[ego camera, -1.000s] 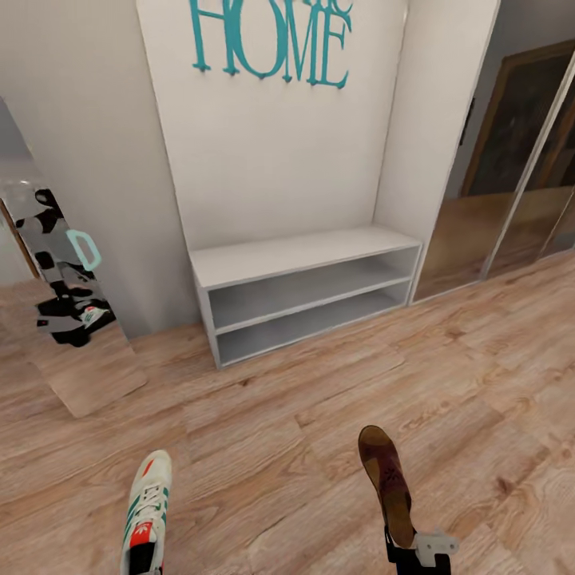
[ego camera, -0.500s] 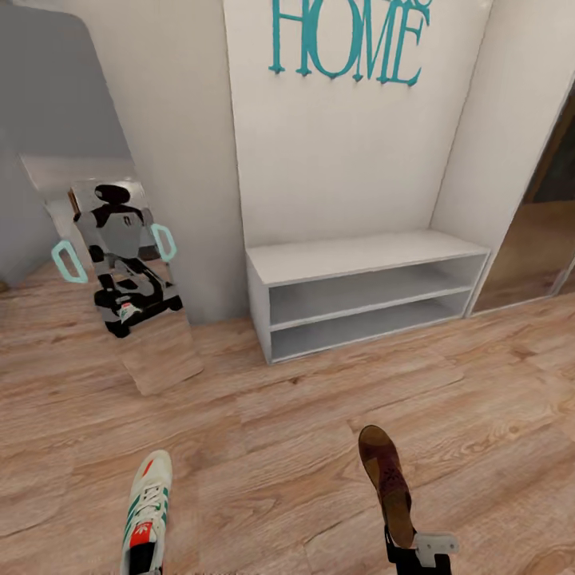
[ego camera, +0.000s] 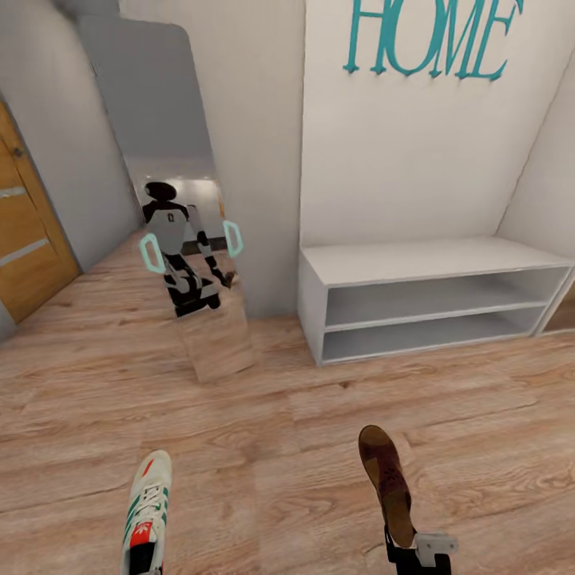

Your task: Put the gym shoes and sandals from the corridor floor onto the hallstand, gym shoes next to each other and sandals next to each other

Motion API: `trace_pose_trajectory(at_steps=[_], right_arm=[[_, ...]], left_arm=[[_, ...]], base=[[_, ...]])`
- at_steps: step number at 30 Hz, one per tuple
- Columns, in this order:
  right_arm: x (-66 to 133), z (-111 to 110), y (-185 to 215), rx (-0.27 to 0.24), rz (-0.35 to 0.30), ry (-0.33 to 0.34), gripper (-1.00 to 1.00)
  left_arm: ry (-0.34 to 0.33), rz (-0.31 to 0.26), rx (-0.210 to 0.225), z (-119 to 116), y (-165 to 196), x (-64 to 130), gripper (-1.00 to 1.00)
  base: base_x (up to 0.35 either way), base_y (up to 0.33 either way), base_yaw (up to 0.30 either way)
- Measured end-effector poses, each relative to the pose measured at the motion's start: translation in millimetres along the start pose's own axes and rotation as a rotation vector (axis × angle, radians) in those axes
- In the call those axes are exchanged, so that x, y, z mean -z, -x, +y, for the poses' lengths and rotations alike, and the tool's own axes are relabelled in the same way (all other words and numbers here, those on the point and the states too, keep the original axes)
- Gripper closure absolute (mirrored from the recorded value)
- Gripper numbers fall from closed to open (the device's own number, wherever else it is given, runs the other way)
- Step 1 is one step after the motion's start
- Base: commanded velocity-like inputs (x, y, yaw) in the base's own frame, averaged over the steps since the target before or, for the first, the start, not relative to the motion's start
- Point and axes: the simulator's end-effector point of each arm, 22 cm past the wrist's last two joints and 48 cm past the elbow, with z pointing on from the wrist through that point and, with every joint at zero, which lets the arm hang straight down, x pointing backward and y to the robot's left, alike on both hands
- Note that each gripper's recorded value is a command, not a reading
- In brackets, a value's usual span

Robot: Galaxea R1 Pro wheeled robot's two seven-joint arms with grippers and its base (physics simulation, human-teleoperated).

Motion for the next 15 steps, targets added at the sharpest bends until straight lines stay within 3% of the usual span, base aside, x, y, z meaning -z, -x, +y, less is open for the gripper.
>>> trace_pose_trajectory(at_steps=[5,15], right_arm=[[0.1,0.1,0.0,0.0,0.0,0.0,1.0],[0.0,-0.2,0.1,0.0,0.0,-0.001,1.0]], left_arm=[[0.0,0.0,0.0,0.1,0.0,0.0,1.0],[0.0,0.001,0.0,-0.2,-0.3,0.0,1.0]], base=[[0.0,0.208,0.281],[0.0,0.018,0.281]])
